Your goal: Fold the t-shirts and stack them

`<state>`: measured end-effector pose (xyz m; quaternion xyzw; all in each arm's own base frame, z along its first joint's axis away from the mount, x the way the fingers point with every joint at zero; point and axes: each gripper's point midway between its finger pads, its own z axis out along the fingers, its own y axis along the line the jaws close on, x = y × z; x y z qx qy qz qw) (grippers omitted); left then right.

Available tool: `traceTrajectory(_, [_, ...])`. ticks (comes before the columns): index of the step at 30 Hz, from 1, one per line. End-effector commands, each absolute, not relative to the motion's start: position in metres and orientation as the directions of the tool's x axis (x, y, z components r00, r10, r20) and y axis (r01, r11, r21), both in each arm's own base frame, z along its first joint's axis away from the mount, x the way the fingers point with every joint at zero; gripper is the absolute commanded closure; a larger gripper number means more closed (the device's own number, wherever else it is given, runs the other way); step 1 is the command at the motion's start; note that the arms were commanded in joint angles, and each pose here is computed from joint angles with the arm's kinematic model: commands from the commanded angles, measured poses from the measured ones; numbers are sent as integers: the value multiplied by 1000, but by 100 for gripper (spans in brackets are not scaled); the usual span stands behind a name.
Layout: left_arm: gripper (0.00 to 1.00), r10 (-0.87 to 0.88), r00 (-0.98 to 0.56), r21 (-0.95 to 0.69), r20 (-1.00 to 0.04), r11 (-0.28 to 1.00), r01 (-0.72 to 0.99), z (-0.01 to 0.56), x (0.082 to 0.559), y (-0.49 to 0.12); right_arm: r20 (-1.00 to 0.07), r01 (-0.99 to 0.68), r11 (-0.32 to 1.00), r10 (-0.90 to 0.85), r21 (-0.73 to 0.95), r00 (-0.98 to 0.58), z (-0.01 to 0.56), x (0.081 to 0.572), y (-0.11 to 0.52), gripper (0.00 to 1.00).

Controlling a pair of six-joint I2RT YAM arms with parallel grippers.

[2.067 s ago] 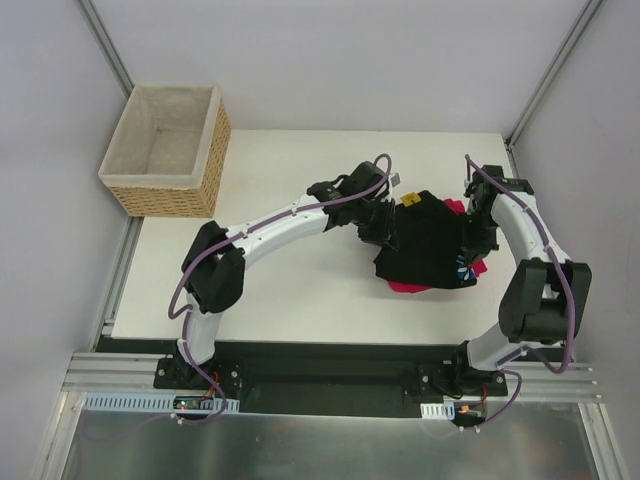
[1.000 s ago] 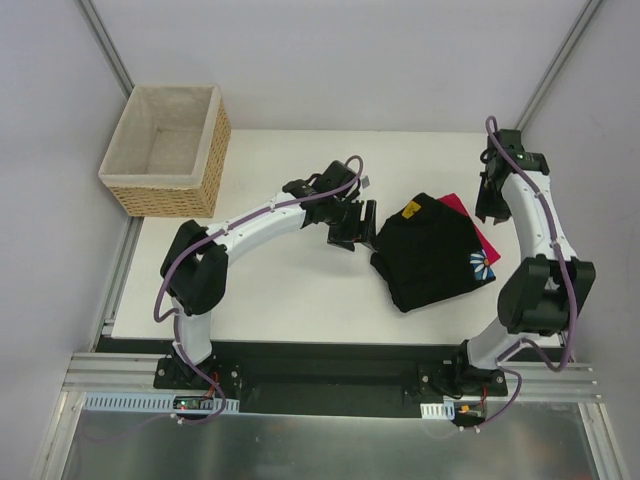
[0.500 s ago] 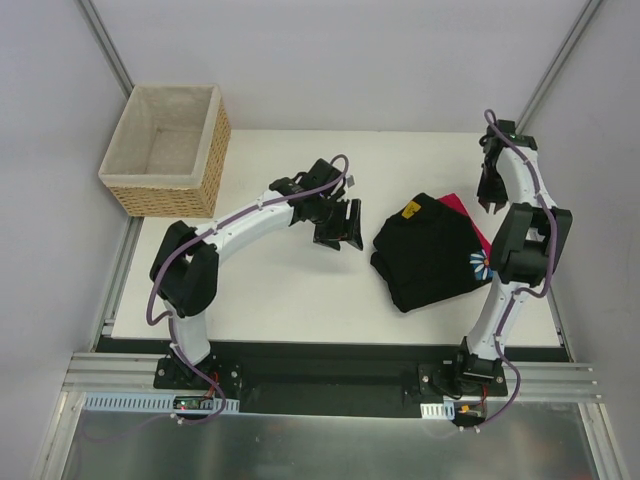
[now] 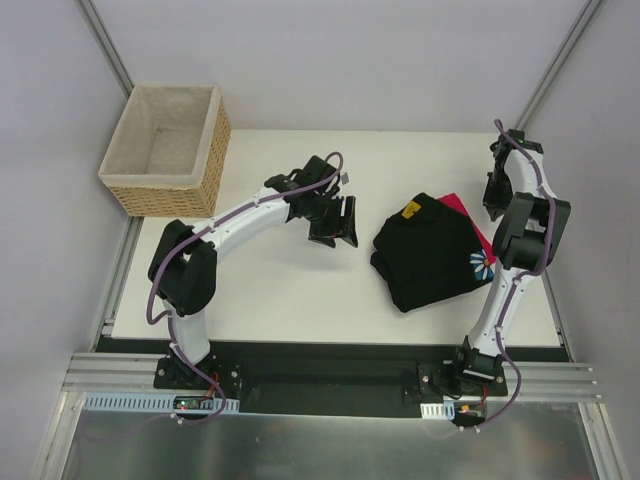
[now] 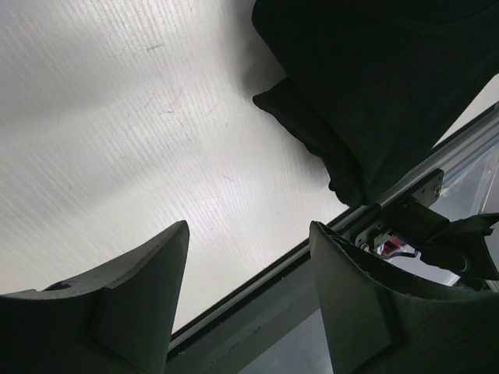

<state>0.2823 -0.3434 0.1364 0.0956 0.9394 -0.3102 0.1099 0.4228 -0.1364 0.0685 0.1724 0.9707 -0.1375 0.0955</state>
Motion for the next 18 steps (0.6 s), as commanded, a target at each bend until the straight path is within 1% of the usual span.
traceTrajectory(1, [38,103,-947,-575,-304,773,269,159,289,-338,-215,326,935,292,-141,-932,68,432,-120,99])
traceTrajectory(6, [38,92,-947,-570,-307,779,261,161,291,-331,-160,323,944,310,-63,-937,53,430,-105,99])
traceTrajectory(16, [39,56,-941,-558,-334,793,245,172,296,-314,-14,316,949,316,-15,-949,42,391,-80,99])
traceTrajectory(18, [39,45,-937,-557,-347,793,244,178,297,-311,-8,319,948,319,-8,-948,46,387,-77,99])
